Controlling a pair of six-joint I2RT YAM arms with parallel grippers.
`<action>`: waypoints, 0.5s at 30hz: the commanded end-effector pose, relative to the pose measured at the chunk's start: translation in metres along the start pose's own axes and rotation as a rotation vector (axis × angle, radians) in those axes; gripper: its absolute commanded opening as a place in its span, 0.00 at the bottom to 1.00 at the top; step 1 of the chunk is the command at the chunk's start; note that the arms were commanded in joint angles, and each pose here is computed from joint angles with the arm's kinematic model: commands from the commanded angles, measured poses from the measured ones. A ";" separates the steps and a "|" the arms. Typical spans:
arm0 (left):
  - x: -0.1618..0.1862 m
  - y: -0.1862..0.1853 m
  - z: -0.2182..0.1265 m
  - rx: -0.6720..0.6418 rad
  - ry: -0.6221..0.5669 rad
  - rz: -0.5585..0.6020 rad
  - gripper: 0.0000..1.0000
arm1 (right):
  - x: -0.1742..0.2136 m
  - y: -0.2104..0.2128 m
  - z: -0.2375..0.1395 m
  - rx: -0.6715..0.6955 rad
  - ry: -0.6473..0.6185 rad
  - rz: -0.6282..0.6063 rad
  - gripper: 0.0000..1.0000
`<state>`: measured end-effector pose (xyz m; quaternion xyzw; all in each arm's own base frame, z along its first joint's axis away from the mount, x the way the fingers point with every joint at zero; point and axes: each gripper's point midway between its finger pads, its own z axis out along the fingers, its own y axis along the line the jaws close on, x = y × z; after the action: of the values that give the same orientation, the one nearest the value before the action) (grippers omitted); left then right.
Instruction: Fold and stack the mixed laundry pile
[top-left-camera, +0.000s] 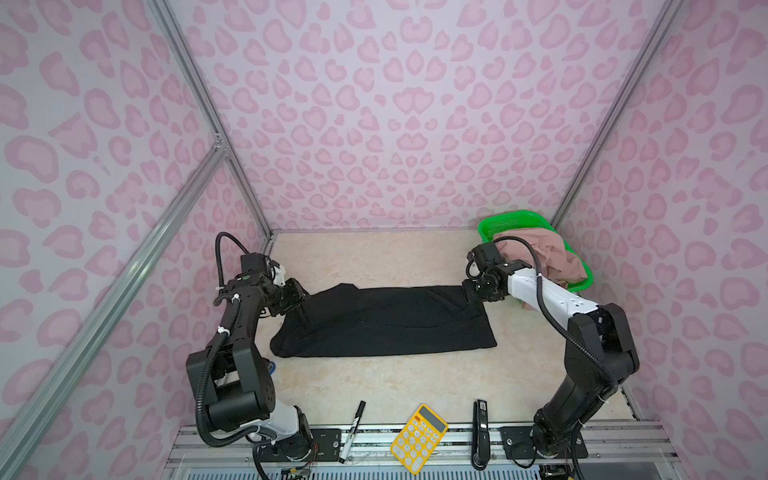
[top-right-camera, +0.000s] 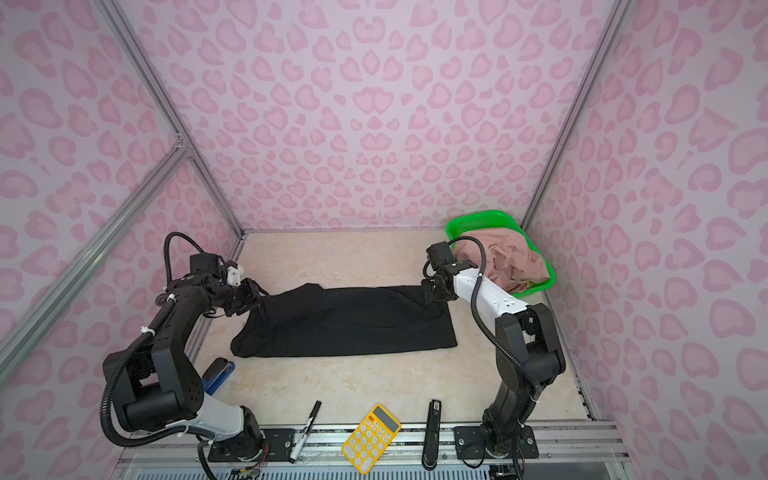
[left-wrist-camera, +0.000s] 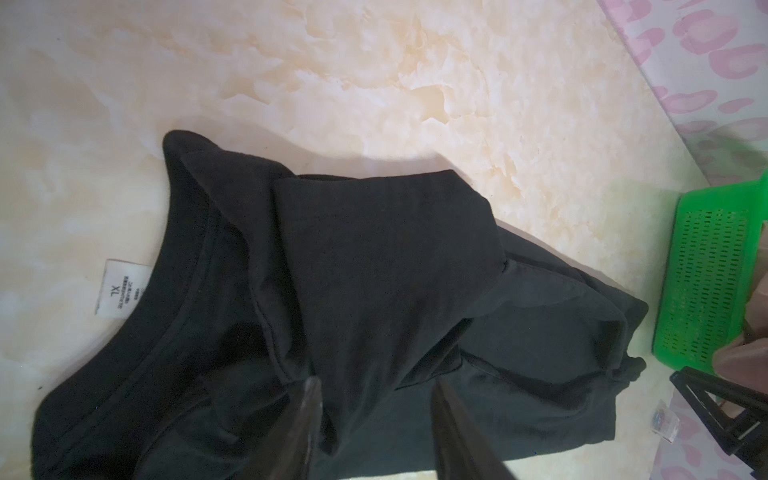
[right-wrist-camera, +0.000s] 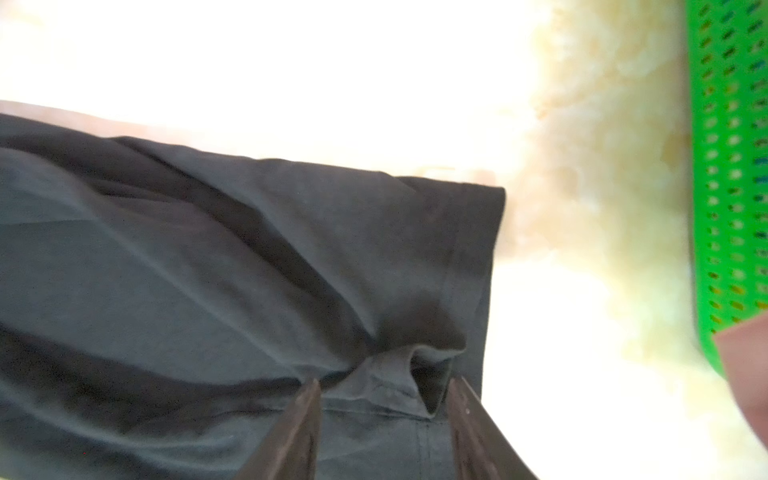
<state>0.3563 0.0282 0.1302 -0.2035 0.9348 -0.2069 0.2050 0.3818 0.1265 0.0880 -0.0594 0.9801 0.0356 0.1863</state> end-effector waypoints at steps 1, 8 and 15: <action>-0.001 -0.002 0.004 0.018 0.000 -0.003 0.46 | 0.022 -0.015 0.010 0.083 0.072 0.043 0.50; -0.003 -0.001 0.004 0.013 0.001 0.003 0.46 | 0.041 -0.010 0.023 0.038 0.083 0.071 0.40; -0.004 -0.002 0.003 0.012 0.002 0.008 0.46 | 0.033 -0.003 0.035 -0.006 0.056 0.053 0.32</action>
<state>0.3586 0.0273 0.1271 -0.2029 0.9349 -0.2098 0.2020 0.3562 0.1173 0.0440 -0.0292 0.9884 0.0290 0.1462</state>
